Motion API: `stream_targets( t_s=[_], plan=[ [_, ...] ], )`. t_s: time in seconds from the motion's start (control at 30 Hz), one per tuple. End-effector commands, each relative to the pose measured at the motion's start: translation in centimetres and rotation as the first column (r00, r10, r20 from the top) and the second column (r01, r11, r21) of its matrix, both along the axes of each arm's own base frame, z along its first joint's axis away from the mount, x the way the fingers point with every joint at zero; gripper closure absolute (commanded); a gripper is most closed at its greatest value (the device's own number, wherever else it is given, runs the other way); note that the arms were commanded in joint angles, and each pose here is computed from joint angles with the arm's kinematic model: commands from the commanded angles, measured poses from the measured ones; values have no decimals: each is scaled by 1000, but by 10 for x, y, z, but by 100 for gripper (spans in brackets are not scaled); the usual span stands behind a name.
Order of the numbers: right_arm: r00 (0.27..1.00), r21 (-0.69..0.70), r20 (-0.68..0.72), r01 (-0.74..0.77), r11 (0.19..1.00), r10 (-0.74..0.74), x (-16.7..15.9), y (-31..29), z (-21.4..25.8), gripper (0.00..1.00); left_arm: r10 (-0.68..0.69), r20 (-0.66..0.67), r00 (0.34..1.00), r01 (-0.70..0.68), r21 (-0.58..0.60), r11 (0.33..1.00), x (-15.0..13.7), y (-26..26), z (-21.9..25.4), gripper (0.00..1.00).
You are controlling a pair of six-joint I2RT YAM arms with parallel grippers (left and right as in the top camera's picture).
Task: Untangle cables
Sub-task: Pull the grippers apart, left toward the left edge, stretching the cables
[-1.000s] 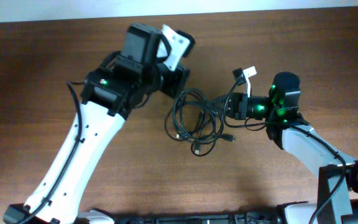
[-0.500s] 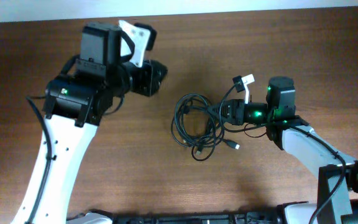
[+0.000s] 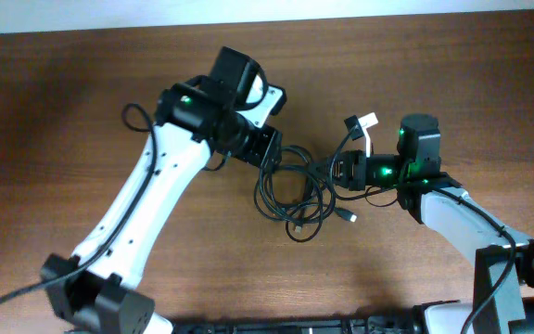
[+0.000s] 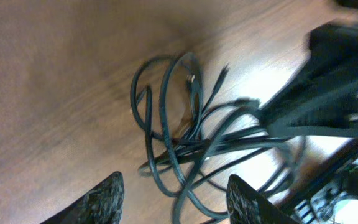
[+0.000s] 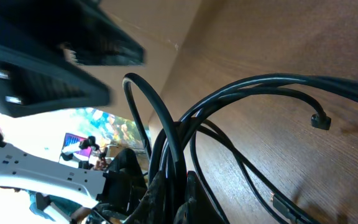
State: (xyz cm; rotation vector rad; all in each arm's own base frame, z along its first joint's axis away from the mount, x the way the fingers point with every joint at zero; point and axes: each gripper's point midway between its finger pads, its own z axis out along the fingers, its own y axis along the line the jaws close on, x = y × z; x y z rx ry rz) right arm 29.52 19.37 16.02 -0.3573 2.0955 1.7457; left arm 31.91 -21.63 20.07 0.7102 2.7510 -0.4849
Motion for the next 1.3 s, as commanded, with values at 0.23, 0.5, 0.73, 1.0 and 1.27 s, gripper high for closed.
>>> stream_targets(
  t_s=[0.23,0.5,0.73,1.0,1.27],
  plan=[
    [999,21,16,-32,999,32,-4,1,5,96,-39,-82,996,47,104,993,0,-9,-44,79],
    [1000,12,17,-20,1000,19,-2,0,4,84,2,-38,999,4,183,983,11,8,-45,100],
    [999,9,-33,-20,1000,20,-6,0,-1,60,113,57,992,-120,123,985,31,23,-8,100],
    [998,-9,-57,-1,1000,0,-4,0,-6,60,55,37,998,-53,-48,997,23,-6,11,100],
    [991,-163,-41,117,980,-125,12,10,-32,88,47,36,998,-44,-68,997,23,-9,13,100]
  ],
)
